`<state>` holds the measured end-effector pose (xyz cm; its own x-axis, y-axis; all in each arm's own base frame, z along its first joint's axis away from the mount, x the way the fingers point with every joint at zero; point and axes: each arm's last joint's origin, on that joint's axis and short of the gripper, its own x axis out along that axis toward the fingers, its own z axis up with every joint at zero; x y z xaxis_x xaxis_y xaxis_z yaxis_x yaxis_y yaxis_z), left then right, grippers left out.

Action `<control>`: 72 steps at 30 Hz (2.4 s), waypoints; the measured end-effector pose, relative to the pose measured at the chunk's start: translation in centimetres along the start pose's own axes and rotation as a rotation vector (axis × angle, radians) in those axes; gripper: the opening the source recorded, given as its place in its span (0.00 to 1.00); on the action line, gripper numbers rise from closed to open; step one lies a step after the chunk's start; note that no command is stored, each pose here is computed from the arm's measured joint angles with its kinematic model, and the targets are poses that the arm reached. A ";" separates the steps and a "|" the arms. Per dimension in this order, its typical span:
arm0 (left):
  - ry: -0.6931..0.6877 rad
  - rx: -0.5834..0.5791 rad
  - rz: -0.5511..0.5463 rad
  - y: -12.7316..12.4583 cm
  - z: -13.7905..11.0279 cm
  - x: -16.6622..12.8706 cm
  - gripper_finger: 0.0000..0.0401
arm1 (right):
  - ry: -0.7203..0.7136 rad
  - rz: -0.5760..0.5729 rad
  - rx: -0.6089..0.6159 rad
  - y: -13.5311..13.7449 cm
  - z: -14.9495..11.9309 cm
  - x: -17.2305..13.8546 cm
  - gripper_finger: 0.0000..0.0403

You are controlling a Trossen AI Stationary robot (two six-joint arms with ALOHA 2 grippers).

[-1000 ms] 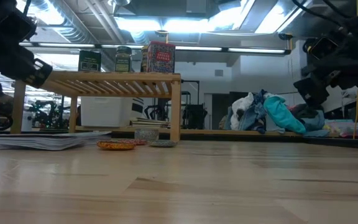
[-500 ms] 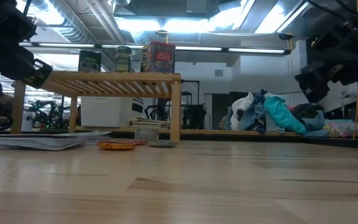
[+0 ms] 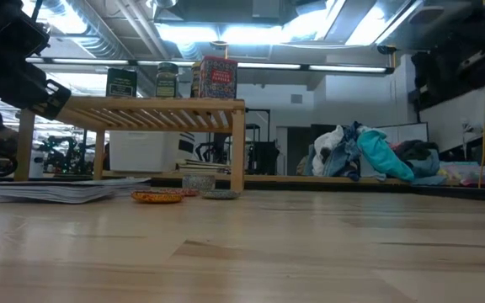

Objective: Shelf spices
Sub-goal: Return to Home Position

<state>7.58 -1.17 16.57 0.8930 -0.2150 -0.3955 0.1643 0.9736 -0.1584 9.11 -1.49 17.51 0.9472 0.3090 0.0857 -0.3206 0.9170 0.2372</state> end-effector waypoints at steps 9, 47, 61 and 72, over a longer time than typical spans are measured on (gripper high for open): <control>0.001 0.000 -0.001 0.0 0.0 0.0 0.00 | 0.019 -0.006 0.016 -0.1 -0.2 0.0 0.63; -0.048 0.078 0.150 0.1 0.3 0.1 0.00 | 0.022 -0.007 0.019 -0.1 -0.3 0.0 0.63; -0.049 0.076 0.157 0.1 0.3 0.1 0.00 | 0.022 -0.007 0.019 -0.1 -0.3 0.0 0.63; -0.049 0.076 0.157 0.1 0.3 0.0 0.00 | 0.023 -0.007 0.019 -0.1 -0.2 0.0 0.63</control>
<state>7.76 -1.04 16.80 0.9291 -0.0580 -0.3651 0.0509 0.9983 -0.0290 9.13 -1.51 17.24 0.9493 0.3082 0.0621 -0.3137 0.9143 0.2562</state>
